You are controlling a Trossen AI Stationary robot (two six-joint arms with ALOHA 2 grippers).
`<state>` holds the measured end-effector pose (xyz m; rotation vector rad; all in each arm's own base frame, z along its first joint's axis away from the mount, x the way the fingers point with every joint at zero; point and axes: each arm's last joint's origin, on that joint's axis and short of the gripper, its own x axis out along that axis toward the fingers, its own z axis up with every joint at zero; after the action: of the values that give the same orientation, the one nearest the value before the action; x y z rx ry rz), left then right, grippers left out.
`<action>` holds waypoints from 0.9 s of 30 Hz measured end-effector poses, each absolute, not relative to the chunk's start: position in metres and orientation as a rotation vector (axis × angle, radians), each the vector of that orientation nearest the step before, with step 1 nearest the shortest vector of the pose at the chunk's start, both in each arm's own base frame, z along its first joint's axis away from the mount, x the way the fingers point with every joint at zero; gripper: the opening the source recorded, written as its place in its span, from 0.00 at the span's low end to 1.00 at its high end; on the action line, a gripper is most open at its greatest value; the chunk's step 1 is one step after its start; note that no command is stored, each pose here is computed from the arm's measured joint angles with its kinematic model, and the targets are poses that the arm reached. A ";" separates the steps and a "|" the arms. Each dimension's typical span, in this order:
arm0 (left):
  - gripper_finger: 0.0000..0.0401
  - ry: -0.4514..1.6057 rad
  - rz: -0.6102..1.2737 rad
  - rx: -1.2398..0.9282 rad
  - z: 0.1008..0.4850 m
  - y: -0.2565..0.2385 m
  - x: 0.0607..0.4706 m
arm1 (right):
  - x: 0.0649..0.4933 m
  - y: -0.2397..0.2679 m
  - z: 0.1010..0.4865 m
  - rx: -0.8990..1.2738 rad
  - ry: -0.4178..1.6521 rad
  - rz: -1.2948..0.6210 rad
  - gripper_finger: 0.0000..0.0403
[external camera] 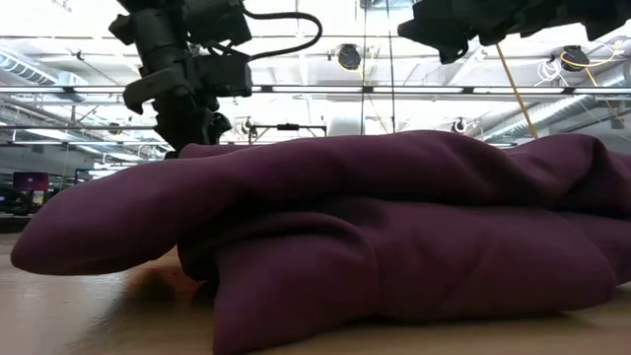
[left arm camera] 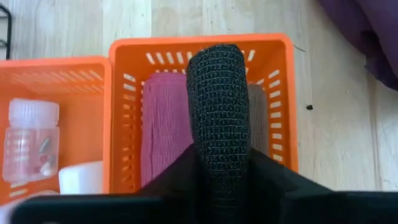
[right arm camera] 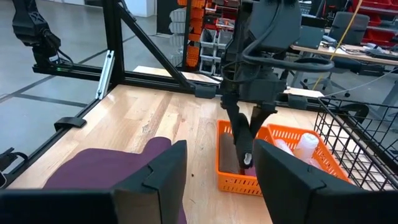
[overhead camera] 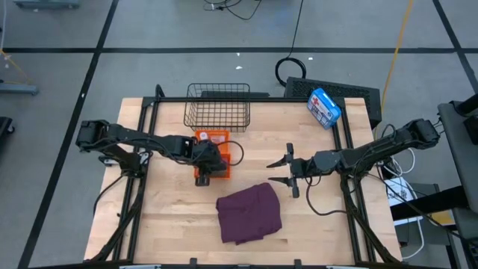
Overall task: Pick & place medical supplies in basket/bin
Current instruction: Put the black bandage into the bottom orange bin, then put the patient gown into the black wire basket
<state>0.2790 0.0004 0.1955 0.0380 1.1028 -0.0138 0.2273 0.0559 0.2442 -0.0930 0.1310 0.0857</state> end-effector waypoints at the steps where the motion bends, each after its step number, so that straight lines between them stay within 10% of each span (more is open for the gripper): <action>1: 0.29 1.103 -0.010 0.031 0.195 0.000 0.279 | 0.227 0.056 0.244 -0.094 0.131 0.086 0.43; 12: 0.69 1.105 0.051 0.049 0.195 0.002 0.279 | 0.227 0.056 0.243 -0.097 0.144 0.086 0.43; 20: 0.77 1.149 0.147 -0.076 0.246 0.001 0.268 | 0.219 0.055 0.241 0.079 0.229 0.071 0.42; 27: 0.75 0.798 0.044 -0.134 0.287 -0.034 0.250 | 0.199 0.064 0.219 0.398 0.517 0.060 0.42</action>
<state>0.2503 -0.0342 0.2872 -0.1338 0.7975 0.0442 0.1985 0.0639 0.2189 0.3978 0.5168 0.0597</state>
